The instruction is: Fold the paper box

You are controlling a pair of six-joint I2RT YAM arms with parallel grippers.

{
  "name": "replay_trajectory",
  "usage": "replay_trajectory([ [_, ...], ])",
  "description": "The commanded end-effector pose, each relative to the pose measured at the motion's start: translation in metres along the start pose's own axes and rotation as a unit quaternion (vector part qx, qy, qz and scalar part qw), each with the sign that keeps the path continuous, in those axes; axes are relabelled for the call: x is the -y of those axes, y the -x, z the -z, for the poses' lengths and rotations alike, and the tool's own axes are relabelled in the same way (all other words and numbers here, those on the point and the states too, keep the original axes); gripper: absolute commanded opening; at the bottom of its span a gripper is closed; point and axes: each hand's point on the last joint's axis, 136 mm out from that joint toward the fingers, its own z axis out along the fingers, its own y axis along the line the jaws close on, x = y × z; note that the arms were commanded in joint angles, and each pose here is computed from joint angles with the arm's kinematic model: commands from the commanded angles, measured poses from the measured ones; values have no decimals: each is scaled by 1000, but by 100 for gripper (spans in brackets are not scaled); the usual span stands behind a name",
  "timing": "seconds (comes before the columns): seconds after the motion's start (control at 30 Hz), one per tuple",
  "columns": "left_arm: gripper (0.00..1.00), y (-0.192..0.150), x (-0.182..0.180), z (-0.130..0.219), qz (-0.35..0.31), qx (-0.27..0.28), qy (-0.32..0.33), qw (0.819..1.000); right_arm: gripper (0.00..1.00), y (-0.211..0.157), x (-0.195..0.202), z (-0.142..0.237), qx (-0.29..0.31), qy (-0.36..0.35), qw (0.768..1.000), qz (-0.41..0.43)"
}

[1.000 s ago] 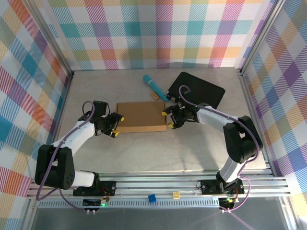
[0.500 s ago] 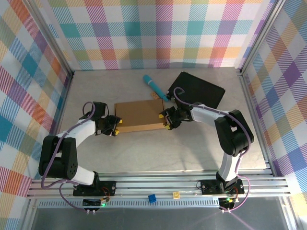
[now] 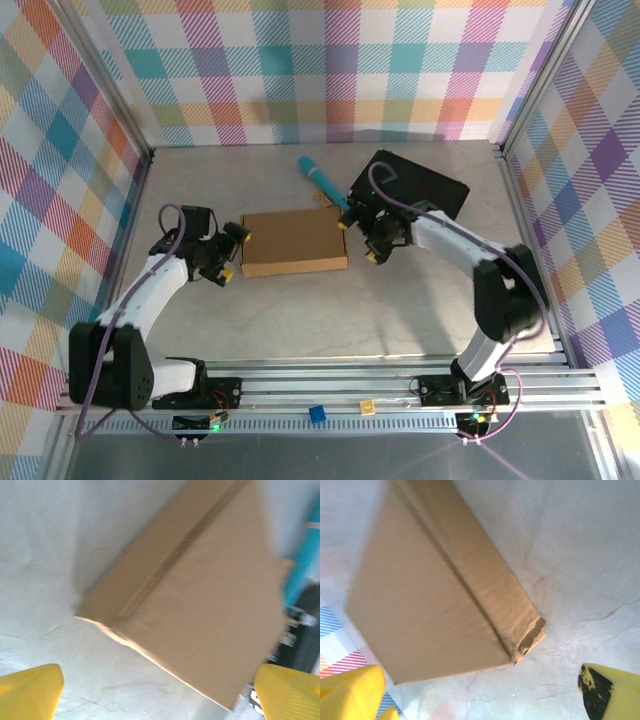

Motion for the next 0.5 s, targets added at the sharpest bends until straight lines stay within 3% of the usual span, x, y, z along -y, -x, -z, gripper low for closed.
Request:
replay_trajectory([
  [0.0,100,18,20,55,-59,76,-15,995,99,37,12,87,138,-44,982,120],
  [0.07,100,28,22,83,-79,125,-11,989,99,49,23,131,211,-81,960,167],
  [0.17,100,47,-1,121,-94,214,44,971,99,65,63,191,324,-167,916,165],
  [0.23,100,64,-37,147,-91,293,127,943,99,75,90,214,394,-214,872,195],
  [0.27,100,71,-49,155,-105,320,157,928,99,77,99,215,410,-233,850,233],
  [0.37,100,81,-59,152,-254,357,189,879,99,80,120,201,448,-254,794,323],
  [0.47,100,87,-82,142,-316,384,225,838,99,76,140,169,436,-256,782,365],
])
